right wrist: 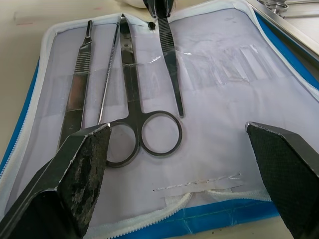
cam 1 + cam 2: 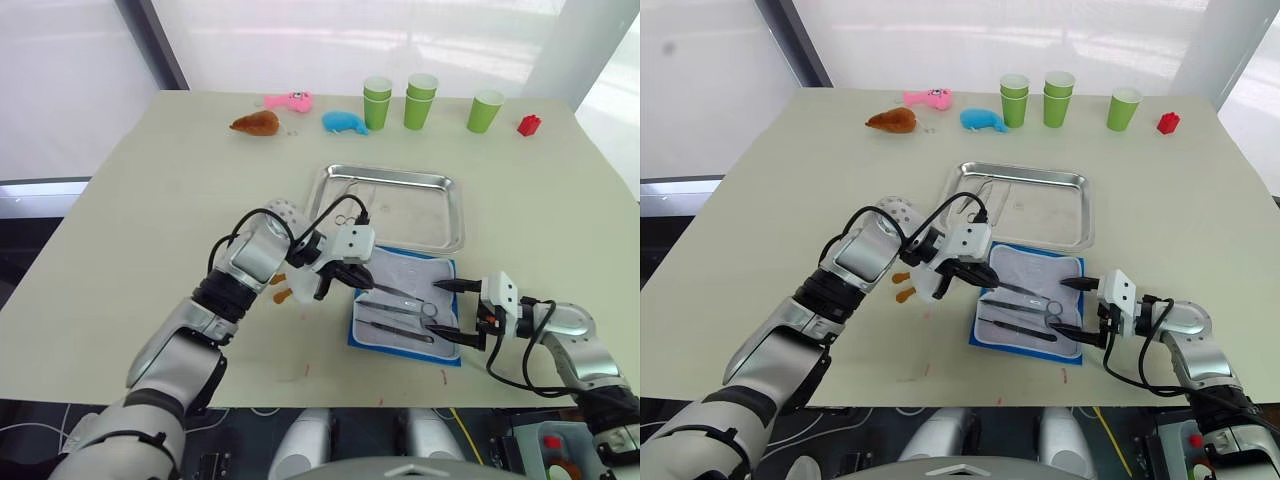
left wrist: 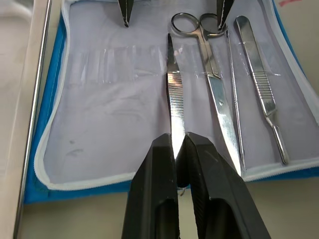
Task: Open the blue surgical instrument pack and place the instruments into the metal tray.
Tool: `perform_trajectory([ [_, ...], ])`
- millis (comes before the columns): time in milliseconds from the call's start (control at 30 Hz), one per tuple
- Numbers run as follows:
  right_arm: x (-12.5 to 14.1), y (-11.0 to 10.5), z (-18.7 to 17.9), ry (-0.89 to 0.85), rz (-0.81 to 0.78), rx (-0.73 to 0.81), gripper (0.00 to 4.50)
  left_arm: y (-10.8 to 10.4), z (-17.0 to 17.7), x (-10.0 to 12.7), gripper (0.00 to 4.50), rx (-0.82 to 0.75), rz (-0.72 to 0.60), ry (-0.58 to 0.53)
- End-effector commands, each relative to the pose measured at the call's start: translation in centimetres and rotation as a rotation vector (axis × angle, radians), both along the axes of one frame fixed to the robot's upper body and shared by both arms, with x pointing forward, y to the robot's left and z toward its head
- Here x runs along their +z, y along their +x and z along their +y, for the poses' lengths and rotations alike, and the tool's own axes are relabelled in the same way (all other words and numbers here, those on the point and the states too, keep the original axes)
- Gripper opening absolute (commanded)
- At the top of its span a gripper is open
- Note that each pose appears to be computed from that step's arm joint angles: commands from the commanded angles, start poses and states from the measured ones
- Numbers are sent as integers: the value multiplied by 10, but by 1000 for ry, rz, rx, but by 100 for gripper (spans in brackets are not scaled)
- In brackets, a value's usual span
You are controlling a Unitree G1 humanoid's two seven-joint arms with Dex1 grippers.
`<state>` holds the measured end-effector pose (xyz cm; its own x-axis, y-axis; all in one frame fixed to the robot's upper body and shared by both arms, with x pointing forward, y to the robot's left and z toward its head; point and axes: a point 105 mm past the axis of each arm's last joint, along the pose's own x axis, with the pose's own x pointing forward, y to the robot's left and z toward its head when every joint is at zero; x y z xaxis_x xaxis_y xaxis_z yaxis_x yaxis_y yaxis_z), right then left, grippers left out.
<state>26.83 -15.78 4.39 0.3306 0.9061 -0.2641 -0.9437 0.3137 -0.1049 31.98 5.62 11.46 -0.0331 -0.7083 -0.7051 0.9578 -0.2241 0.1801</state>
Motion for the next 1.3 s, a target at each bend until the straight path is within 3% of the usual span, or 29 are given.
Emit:
perform_trajectory([
  [33, -66, -33, -11, -180, 257, 13, 450, -1, -4, 25, 9, -41, -63, -38],
  [633, -66, -32, -9, -171, 254, 13, 450, 0, 20, 39, 9, -27, -78, 13],
  [1000, -67, -33, -9, -170, 257, 12, 450, 8, 65, 64, 9, 23, -108, 68],
  [1267, -68, -34, -9, -170, 259, 13, 450, 30, 41, 105, 9, 238, -69, -289],
  [1300, -68, -34, -9, -171, 259, 14, 450, 38, 30, 113, 9, 308, -63, -373],
])
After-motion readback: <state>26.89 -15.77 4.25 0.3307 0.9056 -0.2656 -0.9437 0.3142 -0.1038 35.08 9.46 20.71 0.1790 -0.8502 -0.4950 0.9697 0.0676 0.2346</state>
